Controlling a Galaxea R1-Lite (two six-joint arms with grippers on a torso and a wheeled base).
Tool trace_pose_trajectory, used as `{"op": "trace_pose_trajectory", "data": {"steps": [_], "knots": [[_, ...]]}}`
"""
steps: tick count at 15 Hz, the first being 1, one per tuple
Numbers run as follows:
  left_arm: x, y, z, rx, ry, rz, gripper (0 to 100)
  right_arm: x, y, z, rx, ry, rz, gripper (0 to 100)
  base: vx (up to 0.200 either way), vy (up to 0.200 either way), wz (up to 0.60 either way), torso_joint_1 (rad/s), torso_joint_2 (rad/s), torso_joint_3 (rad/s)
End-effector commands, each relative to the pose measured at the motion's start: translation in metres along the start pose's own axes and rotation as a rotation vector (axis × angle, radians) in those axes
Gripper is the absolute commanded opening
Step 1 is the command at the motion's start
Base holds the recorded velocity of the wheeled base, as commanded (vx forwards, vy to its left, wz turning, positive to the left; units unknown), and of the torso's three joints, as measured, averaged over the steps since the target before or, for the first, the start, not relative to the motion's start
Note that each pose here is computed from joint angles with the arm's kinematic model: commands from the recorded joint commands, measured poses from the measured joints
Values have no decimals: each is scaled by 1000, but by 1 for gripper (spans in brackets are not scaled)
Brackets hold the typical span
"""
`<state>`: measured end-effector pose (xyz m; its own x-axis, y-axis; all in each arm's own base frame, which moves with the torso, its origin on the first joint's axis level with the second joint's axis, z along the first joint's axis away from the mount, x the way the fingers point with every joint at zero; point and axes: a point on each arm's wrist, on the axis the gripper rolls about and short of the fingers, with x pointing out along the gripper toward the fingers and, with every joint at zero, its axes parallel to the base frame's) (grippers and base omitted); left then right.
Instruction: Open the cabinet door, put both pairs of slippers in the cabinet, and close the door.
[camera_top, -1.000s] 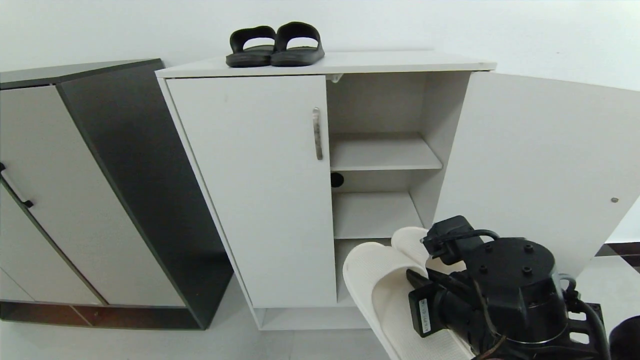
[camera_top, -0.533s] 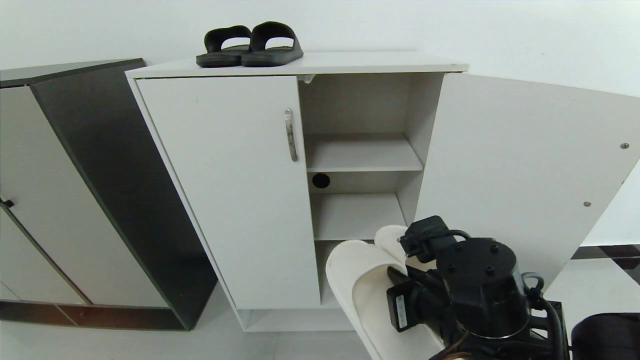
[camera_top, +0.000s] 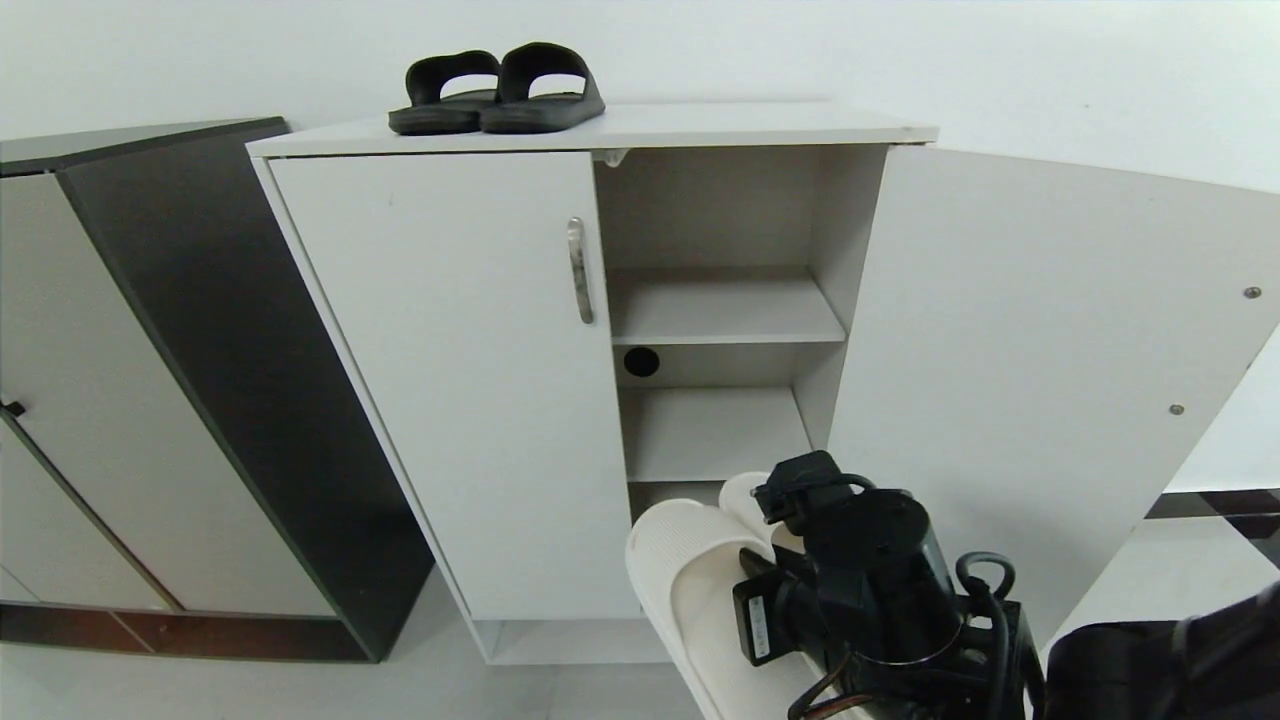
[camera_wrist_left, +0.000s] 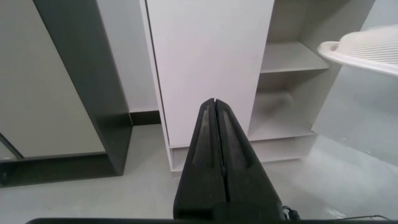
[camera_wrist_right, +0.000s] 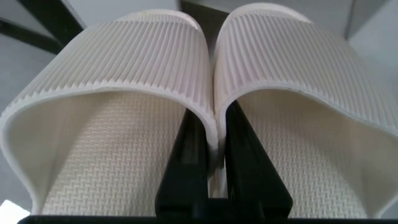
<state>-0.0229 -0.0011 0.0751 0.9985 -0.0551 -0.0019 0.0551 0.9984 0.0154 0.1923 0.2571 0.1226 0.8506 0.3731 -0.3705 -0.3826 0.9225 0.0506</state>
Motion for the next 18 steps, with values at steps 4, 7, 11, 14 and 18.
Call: {"op": "trace_pose_trajectory", "data": {"steps": [4, 7, 11, 14, 18], "knots": [[0, 0, 0, 1, 3, 0, 0, 32, 7, -5, -1, 14, -26, 0, 0, 0, 0, 1, 1, -61], [0, 0, 0, 3, 3, 0, 0, 53, 2, -3, 20, 5, -68, 0, 0, 0, 0, 4, 6, -183], [0, 0, 0, 3, 3, 0, 0, 60, 3, -7, 12, -1, -134, 0, 0, 0, 0, 4, 5, -199], [0, 0, 0, 3, 3, 0, 0, 68, 7, -13, 20, -9, -142, 0, 0, 0, 0, 2, 4, -198], [0, 0, 0, 3, 3, 0, 0, 76, 10, -11, 51, -82, -187, 0, 0, 0, 0, 2, 5, -198]]}}
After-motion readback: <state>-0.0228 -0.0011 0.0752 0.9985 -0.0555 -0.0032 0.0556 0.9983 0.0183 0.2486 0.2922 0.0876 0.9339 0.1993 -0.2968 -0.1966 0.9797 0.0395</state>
